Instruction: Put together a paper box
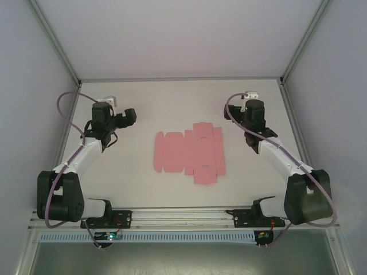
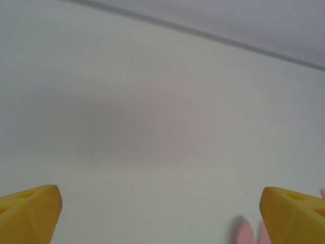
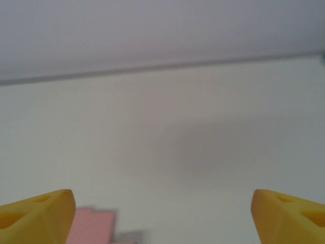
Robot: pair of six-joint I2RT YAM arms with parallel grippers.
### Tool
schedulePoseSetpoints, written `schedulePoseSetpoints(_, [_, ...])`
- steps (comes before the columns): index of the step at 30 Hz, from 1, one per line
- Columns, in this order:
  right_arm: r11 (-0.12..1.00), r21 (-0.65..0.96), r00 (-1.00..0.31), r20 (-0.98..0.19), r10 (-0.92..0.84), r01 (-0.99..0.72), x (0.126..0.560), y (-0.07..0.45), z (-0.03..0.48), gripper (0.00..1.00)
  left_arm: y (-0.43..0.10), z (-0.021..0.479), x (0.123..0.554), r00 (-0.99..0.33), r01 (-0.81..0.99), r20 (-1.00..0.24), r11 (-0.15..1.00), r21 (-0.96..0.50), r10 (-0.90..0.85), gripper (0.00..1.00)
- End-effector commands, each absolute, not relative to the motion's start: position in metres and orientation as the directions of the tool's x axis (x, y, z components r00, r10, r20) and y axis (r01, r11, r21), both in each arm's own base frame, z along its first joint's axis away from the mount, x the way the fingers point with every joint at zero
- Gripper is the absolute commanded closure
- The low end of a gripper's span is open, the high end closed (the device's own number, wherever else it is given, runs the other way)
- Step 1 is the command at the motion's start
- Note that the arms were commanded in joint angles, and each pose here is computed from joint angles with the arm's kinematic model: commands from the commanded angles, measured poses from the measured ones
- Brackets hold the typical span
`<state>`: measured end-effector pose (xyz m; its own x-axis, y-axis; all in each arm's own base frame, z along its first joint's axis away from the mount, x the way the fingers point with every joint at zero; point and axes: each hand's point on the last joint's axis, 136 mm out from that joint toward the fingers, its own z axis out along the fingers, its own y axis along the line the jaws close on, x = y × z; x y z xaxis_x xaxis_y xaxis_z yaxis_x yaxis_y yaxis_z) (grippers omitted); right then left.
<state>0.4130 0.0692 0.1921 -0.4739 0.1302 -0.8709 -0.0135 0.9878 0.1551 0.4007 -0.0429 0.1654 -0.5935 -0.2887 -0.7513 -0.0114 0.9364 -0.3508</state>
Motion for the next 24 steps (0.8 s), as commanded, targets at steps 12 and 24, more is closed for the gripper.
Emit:
schedulePoseSetpoints(12, [0.926,0.363,-0.883,-0.463,0.080,-0.106,0.358,0.175,0.061,0.27,-0.154,0.083,0.343,-0.912,0.037,-0.354,0.820,-0.572,-0.206,0.00])
schedulePoseSetpoints(24, [0.913,0.409,-0.931,-0.334,0.150,0.000,0.341,0.164,0.001,0.27,-0.195,0.055,0.337,-0.959,0.052,-0.243,0.750,-0.660,-0.146,0.00])
